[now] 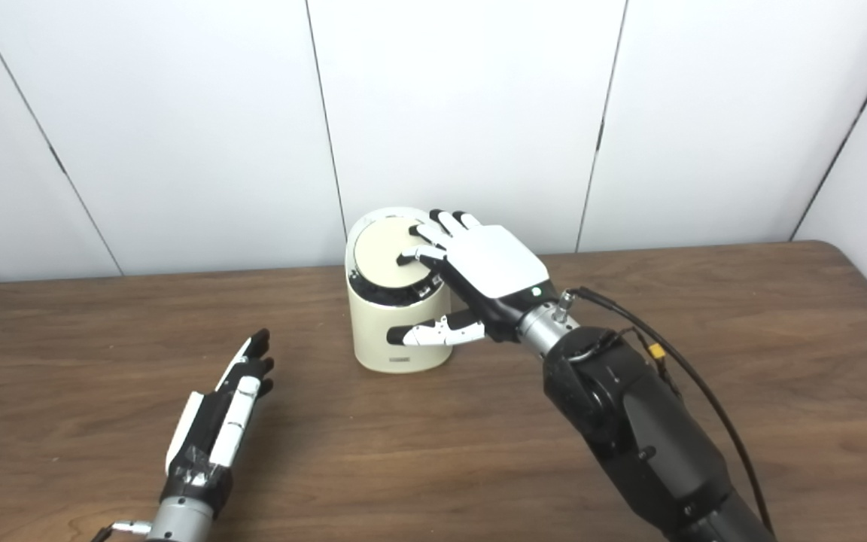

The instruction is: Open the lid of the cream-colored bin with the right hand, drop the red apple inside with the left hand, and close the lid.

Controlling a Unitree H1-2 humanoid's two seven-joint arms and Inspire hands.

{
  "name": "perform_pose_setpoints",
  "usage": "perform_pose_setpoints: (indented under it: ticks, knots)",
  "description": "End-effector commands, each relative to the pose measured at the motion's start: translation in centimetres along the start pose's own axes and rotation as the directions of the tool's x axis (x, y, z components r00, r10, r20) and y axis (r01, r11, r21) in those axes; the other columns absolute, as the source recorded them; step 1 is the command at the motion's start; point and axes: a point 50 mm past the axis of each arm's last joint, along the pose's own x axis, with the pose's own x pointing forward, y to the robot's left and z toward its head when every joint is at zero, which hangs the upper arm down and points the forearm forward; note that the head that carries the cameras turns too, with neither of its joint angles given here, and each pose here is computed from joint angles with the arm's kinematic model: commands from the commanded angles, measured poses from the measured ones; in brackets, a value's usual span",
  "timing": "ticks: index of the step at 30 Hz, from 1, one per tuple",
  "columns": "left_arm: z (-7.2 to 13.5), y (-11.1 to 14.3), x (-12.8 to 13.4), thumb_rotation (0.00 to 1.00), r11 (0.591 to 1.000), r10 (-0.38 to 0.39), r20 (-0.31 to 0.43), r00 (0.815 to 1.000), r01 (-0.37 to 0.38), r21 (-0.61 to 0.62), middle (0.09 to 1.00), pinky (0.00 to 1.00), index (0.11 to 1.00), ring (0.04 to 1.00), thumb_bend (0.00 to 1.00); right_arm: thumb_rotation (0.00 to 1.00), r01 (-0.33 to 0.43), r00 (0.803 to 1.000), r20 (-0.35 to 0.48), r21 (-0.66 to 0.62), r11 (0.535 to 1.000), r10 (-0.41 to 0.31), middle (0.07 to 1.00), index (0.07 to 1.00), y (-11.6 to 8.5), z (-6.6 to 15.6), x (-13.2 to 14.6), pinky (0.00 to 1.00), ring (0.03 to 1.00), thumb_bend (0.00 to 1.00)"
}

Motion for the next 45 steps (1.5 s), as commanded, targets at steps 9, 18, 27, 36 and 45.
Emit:
perform_pose_setpoints:
  ticks: [9,18,27,36,45]
  knots:
    - [1.9,0.1,0.4,0.93,0.999,0.021,0.081,0.996,-0.019,-0.027,0.988,0.94,1.000,0.959,0.62,0.95,-0.110,0.994,0.004,-0.112,0.988,0.111,0.988,0.729,0.7,0.0,-0.1,1.00,1.000,0.55]
    - [2.0,0.0,0.1,0.93,0.999,0.028,0.077,0.997,-0.027,-0.026,0.988,0.94,1.000,0.959,0.62,0.95,0.045,0.999,-0.011,-0.007,0.999,-0.045,0.985,0.817,-2.8,0.7,-0.5,1.00,1.000,0.57]
    - [1.8,0.8,0.1,0.92,0.999,0.043,0.085,0.995,-0.041,-0.029,0.979,0.93,1.000,0.949,0.62,0.99,0.192,0.976,-0.117,0.055,0.980,-0.185,0.987,0.912,-6.3,-0.7,-3.2,1.00,1.000,0.55]
    - [1.8,2.9,-0.2,0.89,0.994,0.094,0.098,0.991,-0.088,-0.064,0.969,0.91,1.000,0.934,0.60,0.91,0.187,0.943,-0.310,0.200,0.962,-0.119,0.953,0.912,-2.9,-3.6,-8.2,0.96,0.997,0.53]
    - [0.3,7.3,-2.4,0.98,0.989,0.147,0.114,0.982,-0.145,-0.031,0.960,0.93,1.000,0.942,0.53,0.97,0.238,0.912,-0.411,0.524,0.818,-0.002,0.952,0.925,2.8,-4.7,-13.3,0.87,0.945,0.48]
